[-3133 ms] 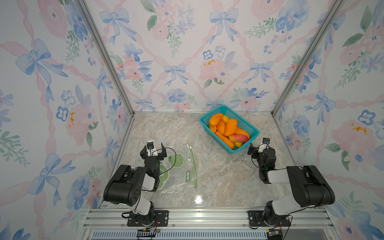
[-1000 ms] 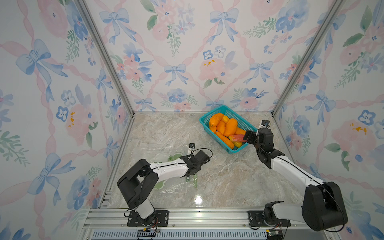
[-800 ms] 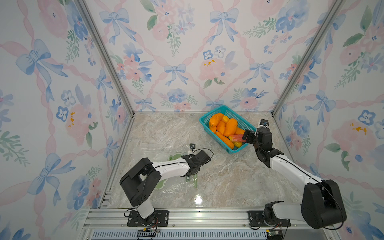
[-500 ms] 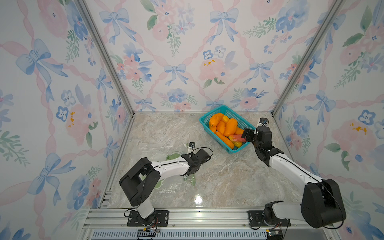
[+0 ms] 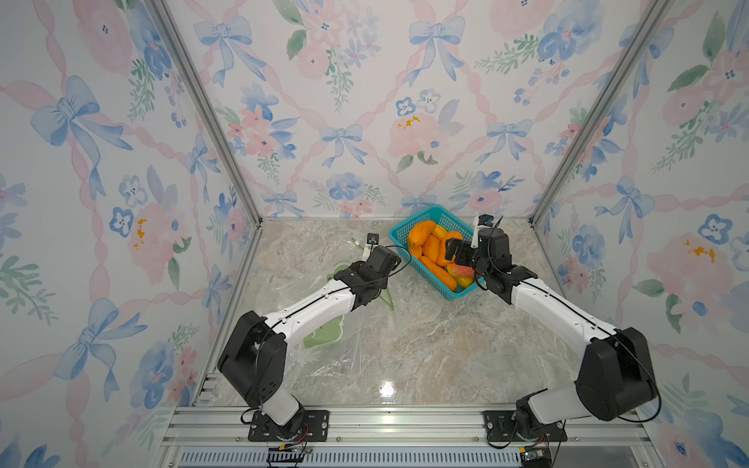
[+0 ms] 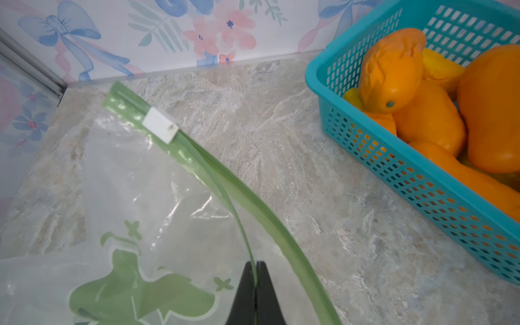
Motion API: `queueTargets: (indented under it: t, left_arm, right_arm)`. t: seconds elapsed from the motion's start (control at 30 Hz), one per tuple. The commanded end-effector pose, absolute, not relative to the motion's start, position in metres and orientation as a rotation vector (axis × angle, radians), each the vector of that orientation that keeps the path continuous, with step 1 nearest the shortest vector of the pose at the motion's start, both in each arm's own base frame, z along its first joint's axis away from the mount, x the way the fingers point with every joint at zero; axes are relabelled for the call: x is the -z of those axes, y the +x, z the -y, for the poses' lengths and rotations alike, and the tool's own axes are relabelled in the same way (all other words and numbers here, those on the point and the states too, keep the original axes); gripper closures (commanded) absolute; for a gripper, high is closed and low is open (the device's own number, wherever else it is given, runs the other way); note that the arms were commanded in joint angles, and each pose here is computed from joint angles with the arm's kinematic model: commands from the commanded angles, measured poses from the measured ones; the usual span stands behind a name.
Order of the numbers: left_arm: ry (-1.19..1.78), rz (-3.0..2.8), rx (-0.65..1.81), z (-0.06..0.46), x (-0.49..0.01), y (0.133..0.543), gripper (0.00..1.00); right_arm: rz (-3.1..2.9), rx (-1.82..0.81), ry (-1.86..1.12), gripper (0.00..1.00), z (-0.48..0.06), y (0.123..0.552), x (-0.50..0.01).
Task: Place the mango in a zip-top bag and seal the zipper
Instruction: Pick up the zipper food storage bag, then open the zipper food storage bag.
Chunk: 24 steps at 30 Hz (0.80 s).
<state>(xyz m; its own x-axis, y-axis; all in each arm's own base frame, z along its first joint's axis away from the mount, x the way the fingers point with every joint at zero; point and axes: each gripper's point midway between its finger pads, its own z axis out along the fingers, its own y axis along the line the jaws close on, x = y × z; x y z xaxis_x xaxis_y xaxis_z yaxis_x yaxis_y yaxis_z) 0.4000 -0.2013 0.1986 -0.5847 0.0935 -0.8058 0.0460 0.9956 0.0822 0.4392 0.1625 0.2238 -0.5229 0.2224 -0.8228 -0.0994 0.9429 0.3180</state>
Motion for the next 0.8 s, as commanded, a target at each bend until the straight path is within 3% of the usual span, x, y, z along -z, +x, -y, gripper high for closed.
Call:
queueTargets:
  t: [0.0,0.2,0.43,0.77]
  left_arm:
    - [0.224,-2.126,0.025,0.21,-0.229,0.417,1.0]
    - [0.318,-2.029,0.114,0.219,-0.247,0.433,1.0]
    - [0.358,-1.956,0.201,0.216,-0.253,0.44,1.0]
    - [0.426,-1.913,0.266,0.223,-0.258,0.436,1.0]
  right_arm:
    - [-2.18,-0.648,0.037,0.01,-0.209,0.429,-0.214]
    - [-2.168,-0.924,-0.109,0.01,-0.27,0.426,-0.236]
    - [-2.246,-0.95,-0.295,0.02,-0.318,0.419,-0.226]
    - [-2.331,-0.973,-0.417,0.13,-0.359,0.415,-0.208]
